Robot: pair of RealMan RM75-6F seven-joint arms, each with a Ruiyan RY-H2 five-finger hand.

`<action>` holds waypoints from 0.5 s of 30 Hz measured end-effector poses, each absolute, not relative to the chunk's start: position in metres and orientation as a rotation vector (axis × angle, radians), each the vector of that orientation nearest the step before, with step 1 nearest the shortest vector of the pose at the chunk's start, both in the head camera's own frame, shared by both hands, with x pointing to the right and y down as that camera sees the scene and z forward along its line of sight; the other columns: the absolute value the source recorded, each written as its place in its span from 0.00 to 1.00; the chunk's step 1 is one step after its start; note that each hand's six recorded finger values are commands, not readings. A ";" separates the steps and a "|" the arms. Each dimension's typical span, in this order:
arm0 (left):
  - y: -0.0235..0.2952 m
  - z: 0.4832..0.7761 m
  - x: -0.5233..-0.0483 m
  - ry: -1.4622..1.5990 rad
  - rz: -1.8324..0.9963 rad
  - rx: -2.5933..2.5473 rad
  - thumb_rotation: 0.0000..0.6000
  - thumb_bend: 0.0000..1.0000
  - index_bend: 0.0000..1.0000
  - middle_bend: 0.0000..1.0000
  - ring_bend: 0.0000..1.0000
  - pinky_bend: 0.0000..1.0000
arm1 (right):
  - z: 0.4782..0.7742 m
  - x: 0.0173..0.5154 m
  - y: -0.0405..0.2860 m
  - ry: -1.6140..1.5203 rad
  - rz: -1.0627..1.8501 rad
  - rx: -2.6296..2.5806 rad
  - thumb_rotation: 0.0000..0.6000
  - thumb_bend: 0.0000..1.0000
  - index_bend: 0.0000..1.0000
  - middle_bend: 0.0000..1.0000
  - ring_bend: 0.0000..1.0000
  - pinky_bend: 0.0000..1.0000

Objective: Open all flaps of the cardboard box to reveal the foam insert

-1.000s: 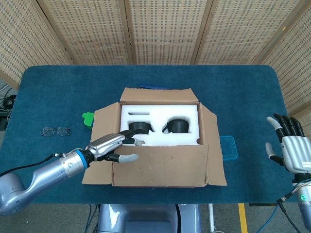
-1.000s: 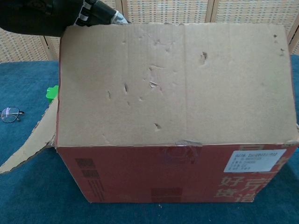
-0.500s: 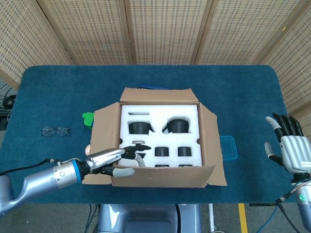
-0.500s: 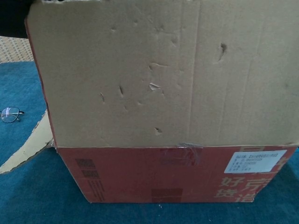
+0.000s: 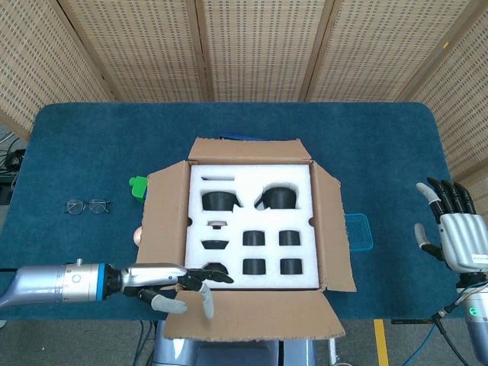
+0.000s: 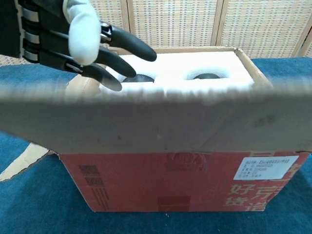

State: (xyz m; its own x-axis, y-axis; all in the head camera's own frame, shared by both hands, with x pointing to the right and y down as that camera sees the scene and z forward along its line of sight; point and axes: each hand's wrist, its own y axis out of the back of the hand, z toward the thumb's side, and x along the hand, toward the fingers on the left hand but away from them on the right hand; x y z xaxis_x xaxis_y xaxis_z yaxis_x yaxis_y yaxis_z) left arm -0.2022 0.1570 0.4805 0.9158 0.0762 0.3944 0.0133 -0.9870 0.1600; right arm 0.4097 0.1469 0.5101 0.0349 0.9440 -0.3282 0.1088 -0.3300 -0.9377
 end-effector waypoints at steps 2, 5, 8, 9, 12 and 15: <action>0.155 0.480 -0.203 0.064 0.615 2.937 0.10 0.17 0.36 0.00 0.00 0.00 | 0.510 0.410 0.146 -1.103 1.385 -1.549 1.00 0.50 0.11 0.07 0.00 0.04; 0.153 0.481 -0.204 0.043 0.626 2.949 0.10 0.17 0.36 0.00 0.00 0.00 | 0.509 0.410 0.147 -1.105 1.385 -1.547 1.00 0.50 0.11 0.07 0.00 0.04; 0.150 0.483 -0.205 0.021 0.646 2.960 0.10 0.18 0.36 0.00 0.00 0.00 | 0.508 0.411 0.147 -1.107 1.387 -1.546 1.00 0.51 0.11 0.07 0.00 0.04; 0.148 0.484 -0.205 0.012 0.653 2.968 0.10 0.19 0.36 0.00 0.00 0.00 | 0.508 0.411 0.147 -1.108 1.388 -1.546 1.00 0.50 0.11 0.07 0.00 0.04; 0.141 0.487 -0.208 -0.035 0.697 3.015 0.08 0.23 0.36 0.00 0.00 0.00 | 0.509 0.413 0.147 -1.108 1.391 -1.547 1.00 0.50 0.11 0.07 0.00 0.04; 0.132 0.491 -0.213 -0.104 0.763 3.085 0.12 0.27 0.36 0.00 0.00 0.00 | 0.509 0.414 0.147 -1.109 1.391 -1.547 1.00 0.51 0.11 0.07 0.00 0.04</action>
